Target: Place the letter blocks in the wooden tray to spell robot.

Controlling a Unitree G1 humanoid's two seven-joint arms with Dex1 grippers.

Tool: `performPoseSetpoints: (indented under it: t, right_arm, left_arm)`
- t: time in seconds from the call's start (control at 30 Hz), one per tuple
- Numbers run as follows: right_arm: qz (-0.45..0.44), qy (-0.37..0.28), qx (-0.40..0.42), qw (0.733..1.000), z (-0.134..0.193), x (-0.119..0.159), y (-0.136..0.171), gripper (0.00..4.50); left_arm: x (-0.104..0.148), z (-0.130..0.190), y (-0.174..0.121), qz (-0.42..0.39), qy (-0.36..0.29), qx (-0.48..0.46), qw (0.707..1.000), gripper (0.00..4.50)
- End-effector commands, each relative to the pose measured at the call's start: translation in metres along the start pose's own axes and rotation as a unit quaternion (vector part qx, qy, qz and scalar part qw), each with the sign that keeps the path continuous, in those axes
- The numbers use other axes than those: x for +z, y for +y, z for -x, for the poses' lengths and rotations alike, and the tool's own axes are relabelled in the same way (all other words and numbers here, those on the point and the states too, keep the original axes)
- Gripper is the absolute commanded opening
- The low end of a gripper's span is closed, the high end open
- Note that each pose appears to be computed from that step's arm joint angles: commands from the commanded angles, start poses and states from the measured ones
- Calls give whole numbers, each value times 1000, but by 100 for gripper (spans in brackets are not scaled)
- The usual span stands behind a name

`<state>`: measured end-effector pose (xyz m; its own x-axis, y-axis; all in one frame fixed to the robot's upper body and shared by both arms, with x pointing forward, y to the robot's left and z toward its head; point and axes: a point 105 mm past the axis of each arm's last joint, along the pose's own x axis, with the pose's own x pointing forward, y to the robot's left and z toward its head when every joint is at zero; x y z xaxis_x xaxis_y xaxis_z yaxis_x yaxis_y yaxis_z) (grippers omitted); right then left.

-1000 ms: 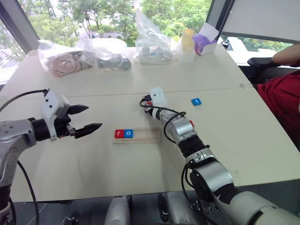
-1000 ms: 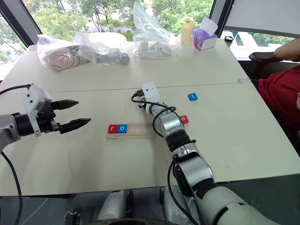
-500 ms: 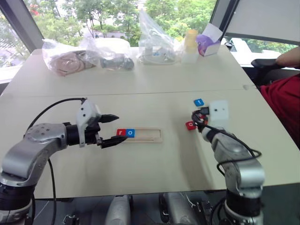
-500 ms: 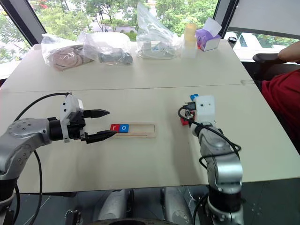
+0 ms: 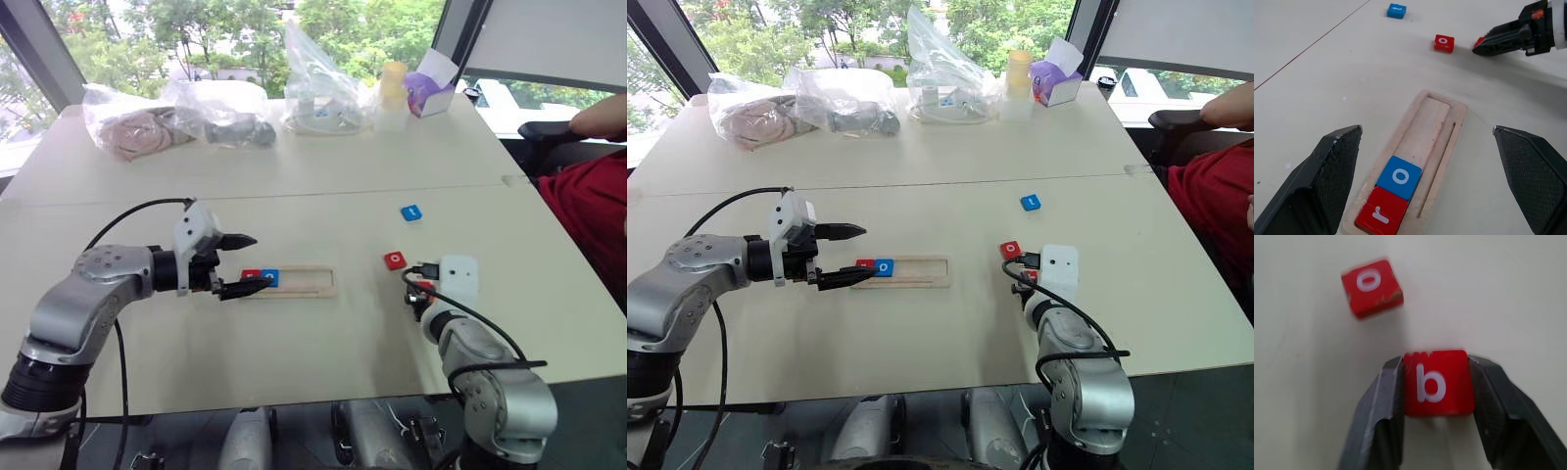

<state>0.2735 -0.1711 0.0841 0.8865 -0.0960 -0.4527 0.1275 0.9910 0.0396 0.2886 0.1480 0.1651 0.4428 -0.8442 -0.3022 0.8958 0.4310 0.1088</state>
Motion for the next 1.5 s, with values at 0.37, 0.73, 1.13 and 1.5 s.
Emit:
performPoseSetpoints:
  t: [0.37,0.73,1.13,1.5]
  right_arm:
    - [116,-181,235,948,23,71,-14,439]
    - [302,-63,396,865,5,33,-66,439]
    - [360,-42,449,817,-19,19,-55,439]
    - [357,-59,470,805,-27,18,-45,156]
  left_arm:
    - [8,16,-3,-13,6,-18,1000,450]
    - [14,21,-14,-24,26,-79,996,450]
    - [12,24,-15,-25,37,-63,997,450]
    - [10,30,-10,-22,41,-45,998,450]
